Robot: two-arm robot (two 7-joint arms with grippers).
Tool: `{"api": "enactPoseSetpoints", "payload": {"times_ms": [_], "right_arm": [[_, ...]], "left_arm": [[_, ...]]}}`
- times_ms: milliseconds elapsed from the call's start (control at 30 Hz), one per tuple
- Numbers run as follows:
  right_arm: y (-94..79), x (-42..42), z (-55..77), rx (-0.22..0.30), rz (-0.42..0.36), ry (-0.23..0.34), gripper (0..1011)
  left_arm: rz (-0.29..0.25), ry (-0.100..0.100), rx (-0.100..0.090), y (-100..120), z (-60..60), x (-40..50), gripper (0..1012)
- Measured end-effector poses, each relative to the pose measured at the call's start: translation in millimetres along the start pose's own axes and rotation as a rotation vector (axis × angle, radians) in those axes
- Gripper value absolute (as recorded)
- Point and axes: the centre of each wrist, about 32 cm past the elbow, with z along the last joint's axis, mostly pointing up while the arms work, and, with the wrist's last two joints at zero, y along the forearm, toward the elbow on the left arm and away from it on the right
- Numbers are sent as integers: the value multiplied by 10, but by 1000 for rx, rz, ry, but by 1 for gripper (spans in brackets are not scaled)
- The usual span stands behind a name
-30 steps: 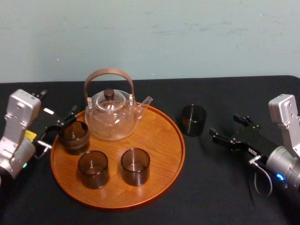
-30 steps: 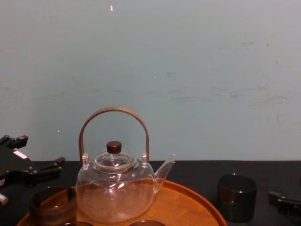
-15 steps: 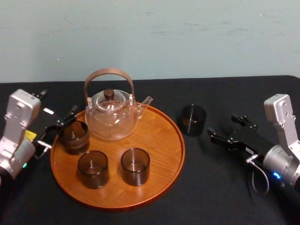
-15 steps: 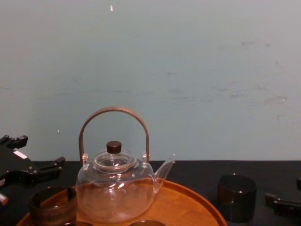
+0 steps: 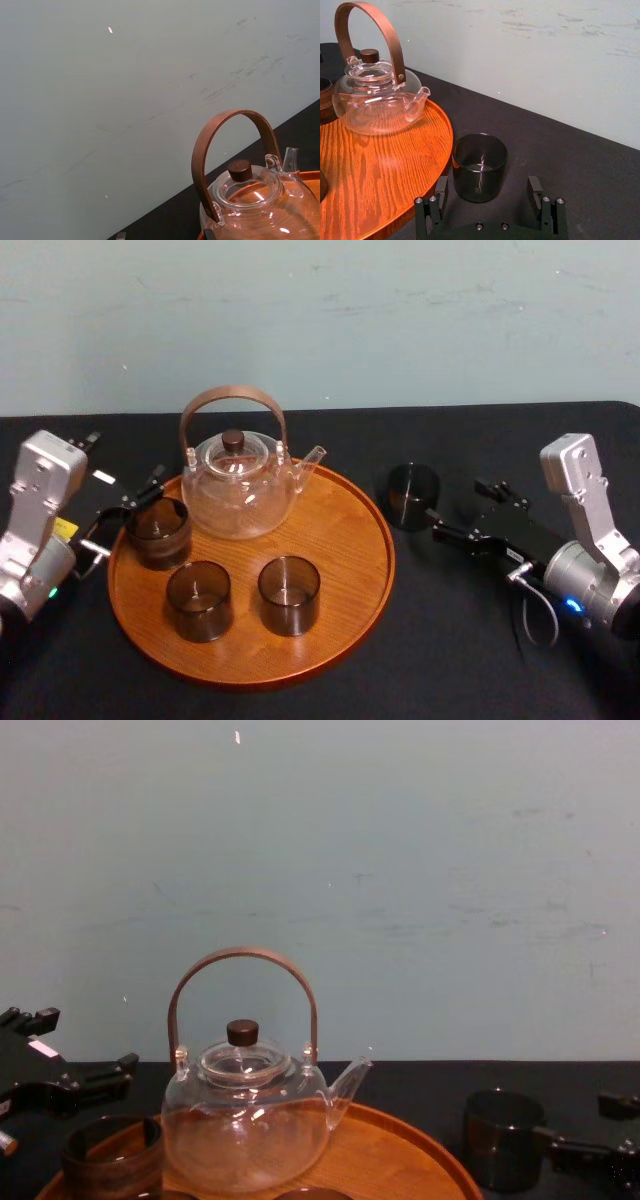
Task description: Pick up the glass from the table and place it on the tray.
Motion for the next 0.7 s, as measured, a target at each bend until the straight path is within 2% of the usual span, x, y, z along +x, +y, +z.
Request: {"api": "enactPoseSetpoints", "payload": {"times_ms": [367,700], "right_arm": [[105,-5,18,-6,20,-10,1002],[220,27,53,-14,32,-23,1002]], "left_arm": [[0,0,0,0,0,0,1001],[0,0,0,0,0,0,1001]]}}
